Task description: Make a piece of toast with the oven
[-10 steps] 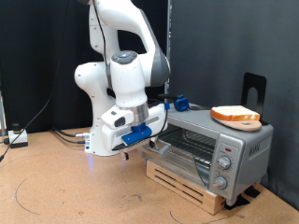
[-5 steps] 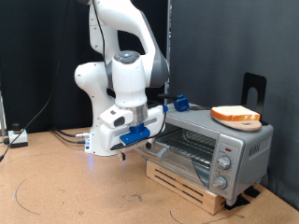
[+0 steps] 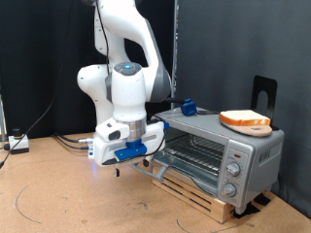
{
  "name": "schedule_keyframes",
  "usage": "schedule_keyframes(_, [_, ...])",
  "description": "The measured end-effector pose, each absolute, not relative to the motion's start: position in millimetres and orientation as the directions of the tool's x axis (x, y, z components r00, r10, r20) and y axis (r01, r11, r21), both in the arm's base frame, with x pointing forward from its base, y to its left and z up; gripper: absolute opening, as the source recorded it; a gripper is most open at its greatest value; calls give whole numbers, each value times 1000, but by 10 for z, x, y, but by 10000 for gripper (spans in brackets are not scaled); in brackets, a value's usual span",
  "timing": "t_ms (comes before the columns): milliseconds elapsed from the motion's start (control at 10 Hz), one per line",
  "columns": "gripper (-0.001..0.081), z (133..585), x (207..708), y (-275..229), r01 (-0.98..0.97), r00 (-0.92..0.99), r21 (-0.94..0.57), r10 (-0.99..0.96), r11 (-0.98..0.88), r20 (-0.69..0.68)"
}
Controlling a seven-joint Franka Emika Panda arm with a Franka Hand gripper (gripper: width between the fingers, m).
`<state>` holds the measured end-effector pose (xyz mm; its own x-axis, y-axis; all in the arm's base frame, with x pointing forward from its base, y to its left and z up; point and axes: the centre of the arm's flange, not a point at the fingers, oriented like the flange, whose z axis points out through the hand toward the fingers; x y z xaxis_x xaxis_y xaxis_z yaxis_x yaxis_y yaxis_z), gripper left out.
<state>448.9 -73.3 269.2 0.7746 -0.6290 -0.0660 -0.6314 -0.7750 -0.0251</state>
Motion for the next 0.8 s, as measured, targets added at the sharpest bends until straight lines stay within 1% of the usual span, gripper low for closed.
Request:
schedule_keyframes(300, [809, 2523, 4649, -796, -673, 739, -52, -668, -738, -89])
schedule_keyframes(800, [808, 2274, 4797, -867, -671, 738, -13, -667, -741, -105])
